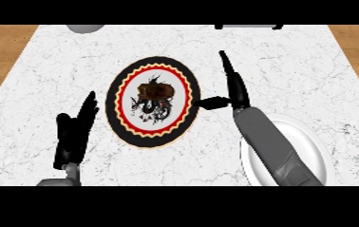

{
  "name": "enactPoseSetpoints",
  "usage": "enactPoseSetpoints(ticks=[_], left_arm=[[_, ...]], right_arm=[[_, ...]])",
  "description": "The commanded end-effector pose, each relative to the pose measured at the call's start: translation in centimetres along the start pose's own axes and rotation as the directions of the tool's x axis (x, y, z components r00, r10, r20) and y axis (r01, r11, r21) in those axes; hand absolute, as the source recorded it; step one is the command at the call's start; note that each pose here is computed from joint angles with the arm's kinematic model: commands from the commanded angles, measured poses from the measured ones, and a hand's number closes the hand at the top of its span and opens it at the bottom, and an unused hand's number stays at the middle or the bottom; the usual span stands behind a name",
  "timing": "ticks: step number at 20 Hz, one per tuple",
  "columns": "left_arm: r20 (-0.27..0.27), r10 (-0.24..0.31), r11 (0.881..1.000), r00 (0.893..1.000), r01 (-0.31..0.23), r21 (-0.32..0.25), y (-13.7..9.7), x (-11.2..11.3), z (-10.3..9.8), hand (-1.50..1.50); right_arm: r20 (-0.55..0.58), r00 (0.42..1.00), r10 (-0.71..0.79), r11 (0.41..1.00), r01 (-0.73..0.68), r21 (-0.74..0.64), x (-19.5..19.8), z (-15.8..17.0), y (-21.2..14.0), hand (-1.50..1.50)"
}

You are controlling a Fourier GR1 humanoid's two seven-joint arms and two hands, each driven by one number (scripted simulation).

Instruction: Pick the sweet potato from the plate and place it in the plate

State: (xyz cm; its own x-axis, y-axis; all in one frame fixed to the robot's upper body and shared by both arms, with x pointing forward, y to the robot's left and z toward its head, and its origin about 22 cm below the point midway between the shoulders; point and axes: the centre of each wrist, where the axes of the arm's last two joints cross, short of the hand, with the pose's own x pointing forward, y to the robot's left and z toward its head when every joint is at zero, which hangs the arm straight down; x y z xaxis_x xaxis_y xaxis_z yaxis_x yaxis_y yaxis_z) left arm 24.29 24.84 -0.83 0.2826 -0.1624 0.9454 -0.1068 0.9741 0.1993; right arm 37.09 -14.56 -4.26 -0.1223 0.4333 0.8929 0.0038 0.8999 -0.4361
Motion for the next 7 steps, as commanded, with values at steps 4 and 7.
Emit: enactPoseSetpoints(ticks=[4,7], left_arm=[[0.001,0.009,1.0,1.0,-0.009,0.002,0.3,-0.9,-0.2,0.0],[0.001,0.003,1.0,1.0,-0.003,0.005,0.4,0.4,-0.3,0.0]], right_arm=[[-0.031,0.999,0.041,0.999,-0.042,-0.034,-0.9,-0.6,-1.1,-1.5],[-0.035,0.997,0.069,0.996,-0.071,-0.05,-1.8,-0.5,-2.9,-1.5]])
